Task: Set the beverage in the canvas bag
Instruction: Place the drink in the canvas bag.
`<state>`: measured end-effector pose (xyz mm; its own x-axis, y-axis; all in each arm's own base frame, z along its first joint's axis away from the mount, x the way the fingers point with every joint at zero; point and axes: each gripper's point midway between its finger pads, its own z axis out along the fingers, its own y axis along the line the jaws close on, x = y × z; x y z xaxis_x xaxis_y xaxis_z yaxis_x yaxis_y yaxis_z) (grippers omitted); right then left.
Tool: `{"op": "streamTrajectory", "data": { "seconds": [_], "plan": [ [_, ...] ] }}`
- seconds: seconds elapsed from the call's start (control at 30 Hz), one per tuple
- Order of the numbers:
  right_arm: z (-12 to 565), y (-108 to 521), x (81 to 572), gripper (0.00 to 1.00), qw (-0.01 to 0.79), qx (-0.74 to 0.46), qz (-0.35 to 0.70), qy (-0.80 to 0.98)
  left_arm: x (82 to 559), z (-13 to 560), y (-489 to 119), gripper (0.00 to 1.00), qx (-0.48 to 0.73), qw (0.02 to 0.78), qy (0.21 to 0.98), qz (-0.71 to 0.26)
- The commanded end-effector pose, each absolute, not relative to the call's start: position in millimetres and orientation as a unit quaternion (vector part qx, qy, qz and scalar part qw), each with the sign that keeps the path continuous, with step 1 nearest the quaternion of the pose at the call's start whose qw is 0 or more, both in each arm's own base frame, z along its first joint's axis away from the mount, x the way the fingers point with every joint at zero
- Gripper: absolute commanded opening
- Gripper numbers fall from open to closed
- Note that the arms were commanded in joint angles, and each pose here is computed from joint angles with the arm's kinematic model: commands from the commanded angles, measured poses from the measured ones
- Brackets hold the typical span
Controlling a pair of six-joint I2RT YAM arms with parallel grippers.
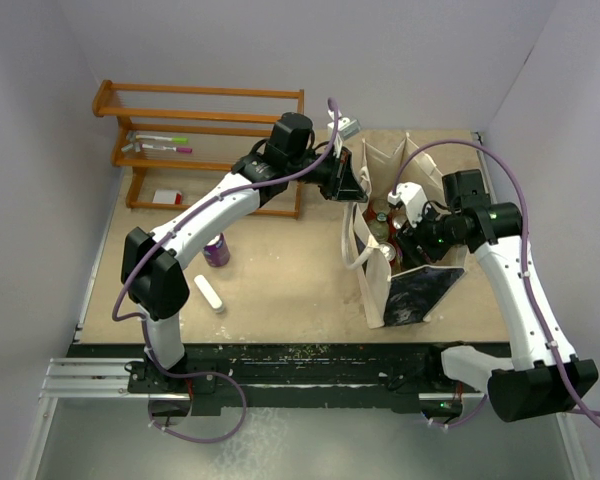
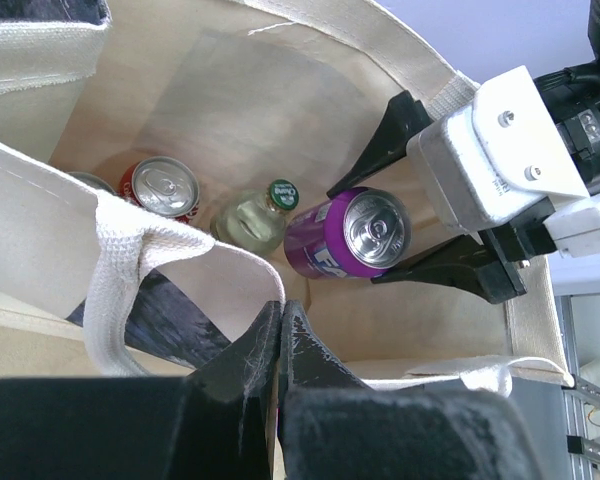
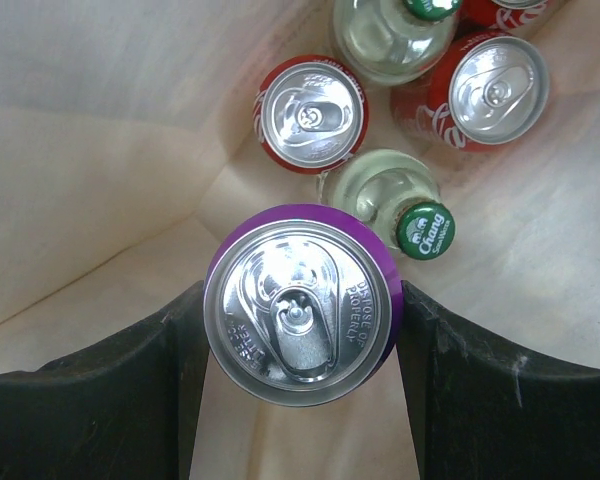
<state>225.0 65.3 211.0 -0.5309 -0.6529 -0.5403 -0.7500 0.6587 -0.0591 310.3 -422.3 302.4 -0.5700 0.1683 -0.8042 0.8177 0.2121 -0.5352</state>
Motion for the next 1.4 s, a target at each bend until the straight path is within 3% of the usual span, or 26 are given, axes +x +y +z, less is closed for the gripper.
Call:
{"op": "streamTrajectory", "data": {
  "seconds": [0.0,0.17,0.47,0.77,1.37],
  "plan": [
    [233,63,252,0.00,0.356,-0.377,0.052,0.853,307,313,-419,0.00,0.358,0.332,0.700,-0.520],
    [230,61,256,0.00,0.368,-0.370,0.042,0.852,307,314,-418,0.00,0.358,0.333,0.700,-0.520],
    [198,68,237,0.00,0.307,-0.398,0.084,0.860,307,313,-419,0.00,0.358,0.332,0.700,-0.521],
    [183,57,234,0.00,0.297,-0.390,0.058,0.870,307,314,-419,0.00,0.359,0.332,0.699,-0.522],
    [140,39,228,0.11,0.243,-0.383,0.024,0.891,306,312,-420,0.00,0.359,0.329,0.699,-0.524]
  ]
}}
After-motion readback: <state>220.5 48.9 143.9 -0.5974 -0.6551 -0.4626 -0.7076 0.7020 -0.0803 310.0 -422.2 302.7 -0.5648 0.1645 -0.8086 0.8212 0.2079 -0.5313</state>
